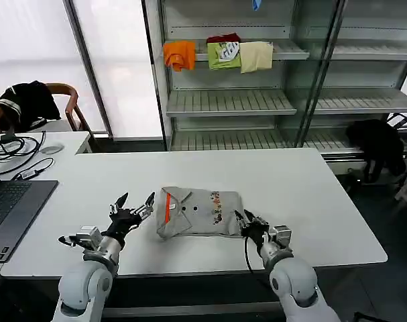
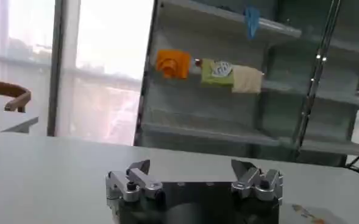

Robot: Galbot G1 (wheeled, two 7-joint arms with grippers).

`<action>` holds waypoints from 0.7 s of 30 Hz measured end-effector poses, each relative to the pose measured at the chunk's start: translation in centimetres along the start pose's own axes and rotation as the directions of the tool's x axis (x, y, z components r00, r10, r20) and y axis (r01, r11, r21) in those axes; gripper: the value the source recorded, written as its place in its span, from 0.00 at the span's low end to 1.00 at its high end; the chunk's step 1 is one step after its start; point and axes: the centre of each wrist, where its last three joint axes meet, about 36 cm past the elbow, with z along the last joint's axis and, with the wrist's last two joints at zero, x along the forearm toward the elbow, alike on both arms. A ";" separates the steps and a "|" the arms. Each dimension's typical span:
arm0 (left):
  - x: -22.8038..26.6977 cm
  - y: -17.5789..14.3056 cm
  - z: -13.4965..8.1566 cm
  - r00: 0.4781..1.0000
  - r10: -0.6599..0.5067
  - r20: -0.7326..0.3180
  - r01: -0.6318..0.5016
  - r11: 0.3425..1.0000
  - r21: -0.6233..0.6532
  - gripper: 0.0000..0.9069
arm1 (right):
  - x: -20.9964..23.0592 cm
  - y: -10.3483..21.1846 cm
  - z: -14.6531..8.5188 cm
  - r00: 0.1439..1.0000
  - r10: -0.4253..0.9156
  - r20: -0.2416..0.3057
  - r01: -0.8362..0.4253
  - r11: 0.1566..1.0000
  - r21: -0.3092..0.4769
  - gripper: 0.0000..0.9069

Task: Fold and organize the clothes.

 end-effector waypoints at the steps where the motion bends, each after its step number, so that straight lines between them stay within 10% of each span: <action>1: 0.1 0.1 0.1 1.000 -0.003 0.002 0.003 1.000 -0.001 1.00 | 0.3 -0.1 -0.1 1.000 0.016 0.013 -0.017 0.999 0.033 1.00; 7: 0.8 1.1 0.5 0.999 -0.037 0.015 0.037 0.999 0.002 1.00 | 2.1 -1.6 -0.9 0.991 0.111 0.081 -0.123 0.978 0.169 1.00; 21: 2.6 2.9 1.1 0.994 -0.106 0.020 0.105 0.994 0.035 1.00 | 4.4 -7.2 -4.6 0.958 0.252 0.135 -0.275 0.940 0.200 1.00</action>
